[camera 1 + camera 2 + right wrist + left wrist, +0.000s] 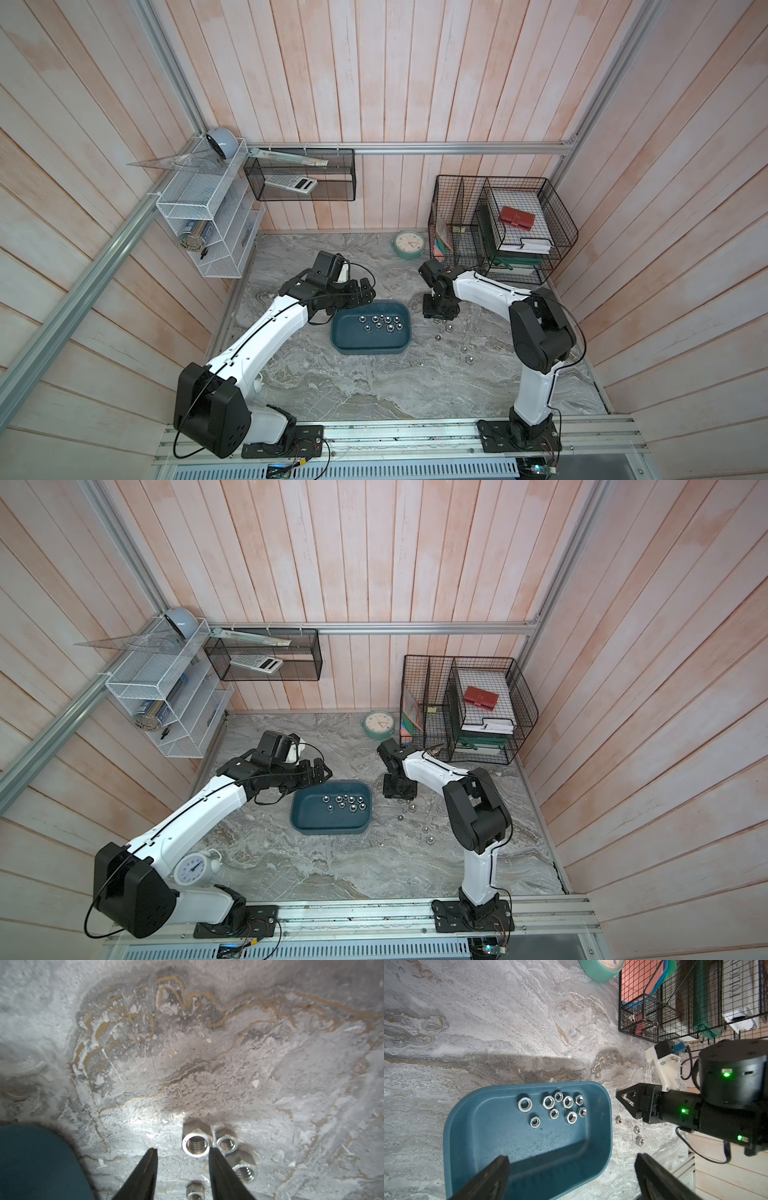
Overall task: Put the nuts on the desktop into the storage box
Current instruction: Pick up the nut from the center of the board.
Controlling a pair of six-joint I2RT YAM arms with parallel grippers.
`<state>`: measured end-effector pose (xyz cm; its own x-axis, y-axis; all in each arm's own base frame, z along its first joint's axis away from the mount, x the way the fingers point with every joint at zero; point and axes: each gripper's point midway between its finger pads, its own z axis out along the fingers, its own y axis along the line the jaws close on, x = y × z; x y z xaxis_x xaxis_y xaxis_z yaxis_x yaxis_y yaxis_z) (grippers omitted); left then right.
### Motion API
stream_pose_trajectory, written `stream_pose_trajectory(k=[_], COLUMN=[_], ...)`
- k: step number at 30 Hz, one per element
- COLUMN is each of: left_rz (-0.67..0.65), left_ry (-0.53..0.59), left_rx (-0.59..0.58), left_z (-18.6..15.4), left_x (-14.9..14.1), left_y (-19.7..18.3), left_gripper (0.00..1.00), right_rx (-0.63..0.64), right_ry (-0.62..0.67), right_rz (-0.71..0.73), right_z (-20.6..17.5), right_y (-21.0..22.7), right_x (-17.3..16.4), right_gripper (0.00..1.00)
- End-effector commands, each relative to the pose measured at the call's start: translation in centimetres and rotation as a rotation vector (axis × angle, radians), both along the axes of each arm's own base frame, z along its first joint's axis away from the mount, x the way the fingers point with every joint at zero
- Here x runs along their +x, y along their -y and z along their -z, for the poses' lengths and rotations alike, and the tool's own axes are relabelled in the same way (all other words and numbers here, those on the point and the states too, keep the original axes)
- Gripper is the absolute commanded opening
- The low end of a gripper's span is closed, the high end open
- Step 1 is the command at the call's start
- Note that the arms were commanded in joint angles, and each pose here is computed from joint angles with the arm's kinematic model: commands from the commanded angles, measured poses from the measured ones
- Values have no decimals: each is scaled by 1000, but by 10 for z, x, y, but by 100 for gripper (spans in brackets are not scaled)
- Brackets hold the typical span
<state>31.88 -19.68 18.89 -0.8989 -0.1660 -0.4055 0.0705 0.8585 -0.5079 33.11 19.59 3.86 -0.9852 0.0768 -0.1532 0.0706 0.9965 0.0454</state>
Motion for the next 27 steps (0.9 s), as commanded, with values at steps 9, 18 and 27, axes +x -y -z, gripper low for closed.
stream_pose_trajectory(k=[9, 18, 27], left_rz=[8, 4, 0], left_ry=[20, 22, 24], left_rx=[5, 10, 11], left_z=[-5, -5, -6], left_x=[1, -1, -1], left_y=[0, -2, -3], left_gripper=[100, 100, 100], right_rx=[-39, -32, -12], right_ry=[-36, -55, -62], right_rz=[16, 11, 1], right_z=[11, 19, 23], right_y=[11, 8, 2], right_x=[-7, -6, -5], right_gripper=[46, 46, 41])
